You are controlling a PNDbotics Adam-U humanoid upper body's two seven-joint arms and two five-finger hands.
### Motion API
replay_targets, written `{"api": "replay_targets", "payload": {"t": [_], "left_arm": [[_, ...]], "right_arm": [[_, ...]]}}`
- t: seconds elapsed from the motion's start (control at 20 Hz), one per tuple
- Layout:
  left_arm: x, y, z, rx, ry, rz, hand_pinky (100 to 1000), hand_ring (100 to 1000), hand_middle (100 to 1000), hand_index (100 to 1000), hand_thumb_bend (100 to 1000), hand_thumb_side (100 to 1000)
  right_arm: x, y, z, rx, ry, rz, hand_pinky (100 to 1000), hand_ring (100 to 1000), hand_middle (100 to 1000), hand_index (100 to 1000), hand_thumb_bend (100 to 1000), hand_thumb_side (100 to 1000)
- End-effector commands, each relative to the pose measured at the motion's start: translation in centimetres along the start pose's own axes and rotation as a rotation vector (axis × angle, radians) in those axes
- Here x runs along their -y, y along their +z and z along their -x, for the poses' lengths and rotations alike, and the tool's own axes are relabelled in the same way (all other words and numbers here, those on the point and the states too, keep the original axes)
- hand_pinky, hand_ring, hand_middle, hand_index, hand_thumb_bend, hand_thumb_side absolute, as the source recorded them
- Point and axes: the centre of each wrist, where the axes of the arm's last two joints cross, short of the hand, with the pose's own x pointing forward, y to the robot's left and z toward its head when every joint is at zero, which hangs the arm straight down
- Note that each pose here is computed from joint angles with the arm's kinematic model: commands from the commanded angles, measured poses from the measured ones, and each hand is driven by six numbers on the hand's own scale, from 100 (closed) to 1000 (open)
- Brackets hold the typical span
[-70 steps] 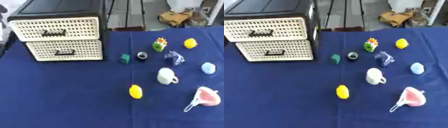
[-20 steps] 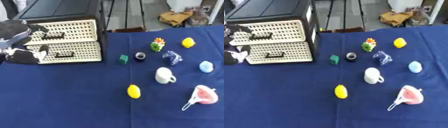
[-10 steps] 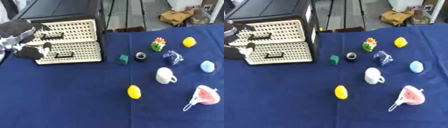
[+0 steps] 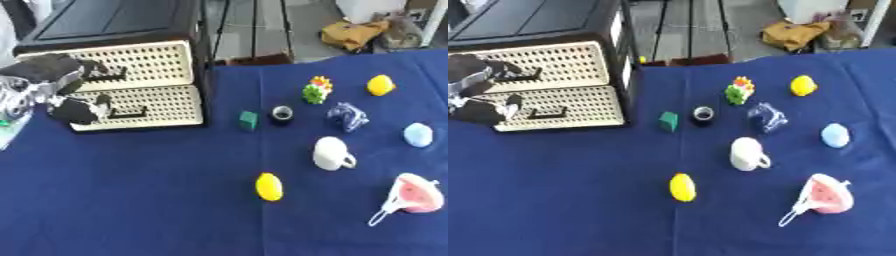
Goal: Pick up objects from table and place into drawer.
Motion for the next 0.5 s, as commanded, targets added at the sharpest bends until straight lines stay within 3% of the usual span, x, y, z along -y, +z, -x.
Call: {"api": "replay_targets", "payload": {"t": [0.05, 0.5], "left_arm": [[-0.8, -0.3, 0.6, -0.032, -0.019, -0.009, 100, 100, 100, 931, 100, 444], [-0.1, -1.6, 2.0, -0.115, 0.001, 0.007, 100, 100, 100, 926, 100, 440]], "right_arm": [[0.2, -0.9, -0.3, 0.038, -0.002, -0.002, 606, 689, 638, 758, 100, 963], [0.0, -0.9, -0.3, 0.039, -0.006, -0.008, 607, 688, 634, 755, 100, 963]]}}
